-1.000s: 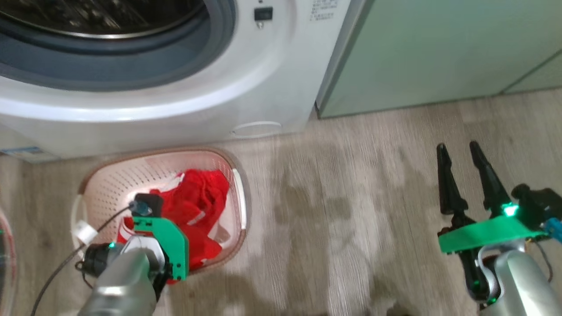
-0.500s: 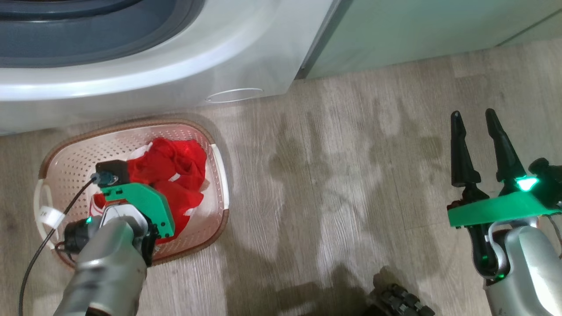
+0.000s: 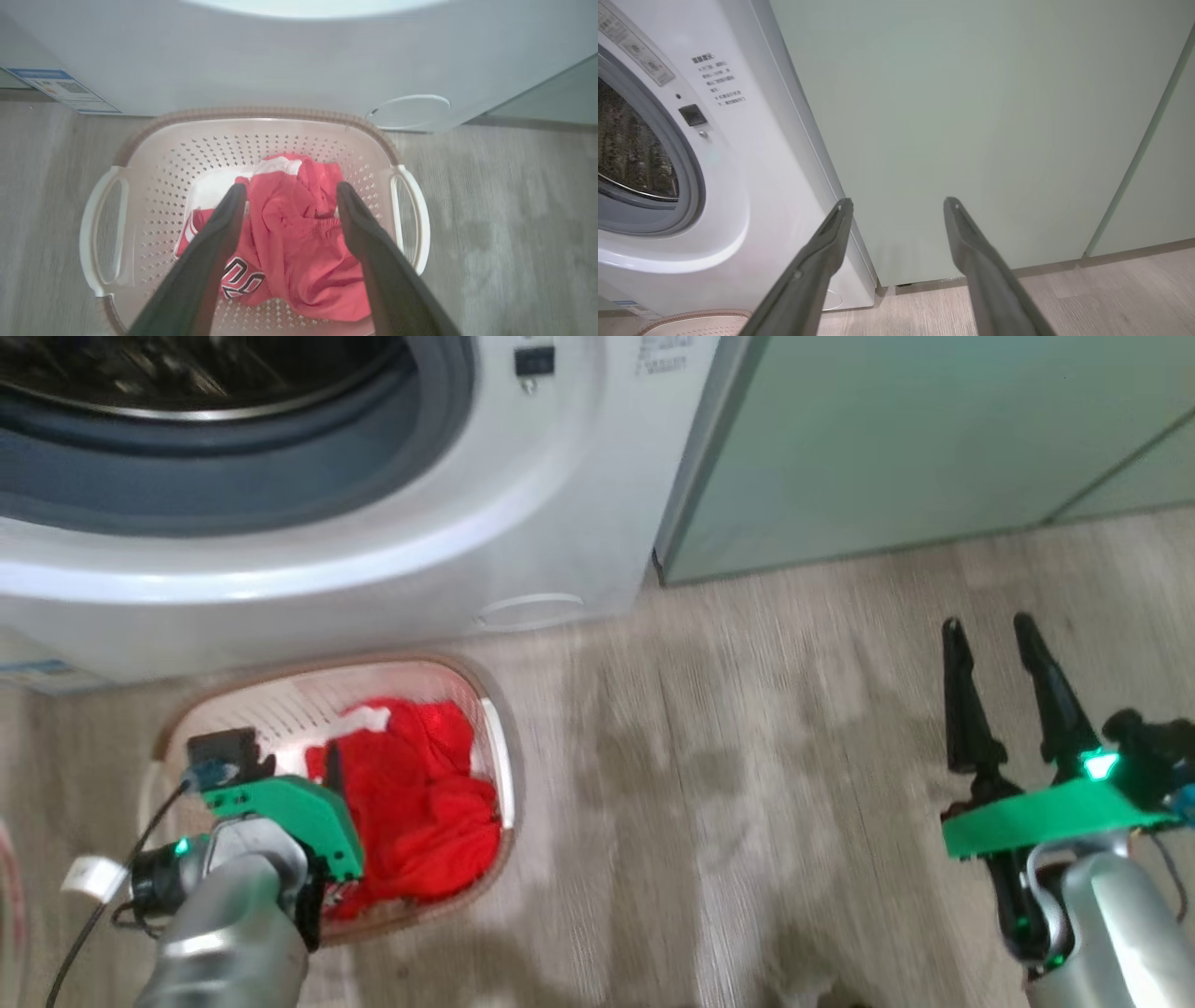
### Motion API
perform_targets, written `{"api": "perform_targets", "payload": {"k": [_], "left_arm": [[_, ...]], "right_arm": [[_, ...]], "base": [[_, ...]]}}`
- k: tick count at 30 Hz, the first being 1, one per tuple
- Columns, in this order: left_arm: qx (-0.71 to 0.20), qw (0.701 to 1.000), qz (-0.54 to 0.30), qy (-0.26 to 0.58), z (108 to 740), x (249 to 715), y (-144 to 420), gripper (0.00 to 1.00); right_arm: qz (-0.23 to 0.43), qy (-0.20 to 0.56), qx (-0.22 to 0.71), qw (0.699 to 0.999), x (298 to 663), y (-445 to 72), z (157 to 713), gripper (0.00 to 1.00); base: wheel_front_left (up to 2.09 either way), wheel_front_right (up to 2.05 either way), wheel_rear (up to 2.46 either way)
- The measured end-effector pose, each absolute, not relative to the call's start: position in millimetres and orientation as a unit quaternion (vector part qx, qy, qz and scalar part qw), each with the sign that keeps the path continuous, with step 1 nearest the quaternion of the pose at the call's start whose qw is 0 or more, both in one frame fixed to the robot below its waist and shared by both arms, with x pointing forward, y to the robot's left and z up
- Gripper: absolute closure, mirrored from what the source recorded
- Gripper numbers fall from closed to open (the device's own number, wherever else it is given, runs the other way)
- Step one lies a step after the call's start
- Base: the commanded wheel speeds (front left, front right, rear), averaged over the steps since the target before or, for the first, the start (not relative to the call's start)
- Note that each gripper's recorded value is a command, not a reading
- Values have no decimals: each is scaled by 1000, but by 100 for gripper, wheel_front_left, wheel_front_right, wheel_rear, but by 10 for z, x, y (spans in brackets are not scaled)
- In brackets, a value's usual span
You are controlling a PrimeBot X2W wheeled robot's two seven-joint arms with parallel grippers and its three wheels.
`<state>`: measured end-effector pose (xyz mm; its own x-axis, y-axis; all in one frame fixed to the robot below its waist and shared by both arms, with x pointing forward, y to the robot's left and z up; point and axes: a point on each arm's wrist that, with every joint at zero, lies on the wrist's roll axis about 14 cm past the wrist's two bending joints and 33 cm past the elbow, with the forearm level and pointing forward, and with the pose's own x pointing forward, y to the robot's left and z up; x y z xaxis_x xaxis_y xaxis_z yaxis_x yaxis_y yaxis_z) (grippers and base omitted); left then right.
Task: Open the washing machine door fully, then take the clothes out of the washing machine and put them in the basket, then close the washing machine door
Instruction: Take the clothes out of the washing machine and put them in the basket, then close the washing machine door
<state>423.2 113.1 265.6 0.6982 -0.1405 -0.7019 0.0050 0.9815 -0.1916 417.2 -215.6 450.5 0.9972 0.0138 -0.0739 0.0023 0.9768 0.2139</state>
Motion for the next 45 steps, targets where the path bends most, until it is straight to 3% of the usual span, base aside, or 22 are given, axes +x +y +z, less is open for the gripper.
{"api": "perform_targets", "payload": {"k": [8,20,30,45], "left_arm": [[-110,966,-20,234,3501,4588,1488,0],[-95,994,-11,56,4519,4249,1793,0],[-82,996,-6,32,4616,3826,1894,0],[-85,996,-4,29,4632,3762,1904,0]], "right_arm": [[27,18,117,993,4005,-1980,4693,0],[34,-20,126,991,3672,-1899,4963,0],[24,-34,137,990,3509,-1917,5027,0],[18,-31,144,989,3456,-1907,4995,0]], "base": [[0,0,0],[0,0,0],[0,0,0],[0,0,0]]}}
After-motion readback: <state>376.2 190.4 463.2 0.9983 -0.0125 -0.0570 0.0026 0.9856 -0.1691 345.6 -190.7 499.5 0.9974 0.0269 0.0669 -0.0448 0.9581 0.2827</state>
